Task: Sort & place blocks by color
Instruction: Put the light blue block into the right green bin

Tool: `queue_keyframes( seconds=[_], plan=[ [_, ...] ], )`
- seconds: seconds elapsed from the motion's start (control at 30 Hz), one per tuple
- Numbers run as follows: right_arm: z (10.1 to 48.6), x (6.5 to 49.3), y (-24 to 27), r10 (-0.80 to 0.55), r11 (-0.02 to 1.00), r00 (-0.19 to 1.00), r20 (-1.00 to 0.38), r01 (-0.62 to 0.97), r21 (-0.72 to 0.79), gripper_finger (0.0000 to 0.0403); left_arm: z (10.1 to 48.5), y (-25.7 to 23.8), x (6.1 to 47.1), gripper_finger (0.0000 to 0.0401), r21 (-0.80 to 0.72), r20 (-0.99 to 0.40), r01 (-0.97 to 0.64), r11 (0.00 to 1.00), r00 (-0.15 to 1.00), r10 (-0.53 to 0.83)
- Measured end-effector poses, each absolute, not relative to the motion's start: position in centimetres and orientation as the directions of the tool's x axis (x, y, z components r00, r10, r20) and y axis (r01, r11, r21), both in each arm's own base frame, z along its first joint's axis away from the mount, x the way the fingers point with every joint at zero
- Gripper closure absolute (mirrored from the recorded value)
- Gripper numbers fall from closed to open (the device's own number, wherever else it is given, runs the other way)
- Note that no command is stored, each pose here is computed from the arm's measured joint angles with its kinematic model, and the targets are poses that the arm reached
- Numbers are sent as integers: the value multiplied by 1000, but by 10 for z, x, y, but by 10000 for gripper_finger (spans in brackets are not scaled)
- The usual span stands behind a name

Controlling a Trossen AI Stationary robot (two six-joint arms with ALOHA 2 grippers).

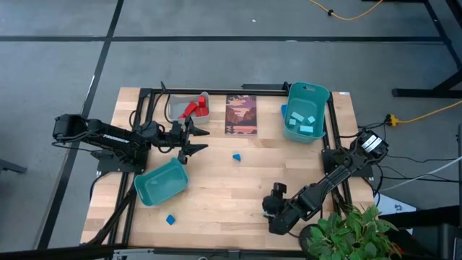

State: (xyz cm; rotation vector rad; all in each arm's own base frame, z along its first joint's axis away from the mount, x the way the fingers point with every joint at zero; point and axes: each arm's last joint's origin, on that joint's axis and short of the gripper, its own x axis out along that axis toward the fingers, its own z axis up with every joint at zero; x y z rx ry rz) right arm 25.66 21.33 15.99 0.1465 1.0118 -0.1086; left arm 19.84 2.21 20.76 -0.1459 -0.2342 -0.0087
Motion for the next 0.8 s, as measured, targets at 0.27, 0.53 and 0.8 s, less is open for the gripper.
queue_keyframes(
  seconds=[0.27, 0.53, 0.8],
  plan=[
    [159, 255, 215, 30, 989, 488, -873, 113, 98, 106, 208, 22, 198, 165, -143, 232, 26, 989, 973, 8],
    [156, 266, 202, 77, 969, 433, -898, 179, 169, 107, 208, 22, 198, 165, -144, 231, 26, 989, 973, 8],
    [156, 268, 199, 126, 967, 391, -912, 157, 202, 107, 208, 22, 198, 165, -144, 231, 26, 989, 973, 8]
  ],
)
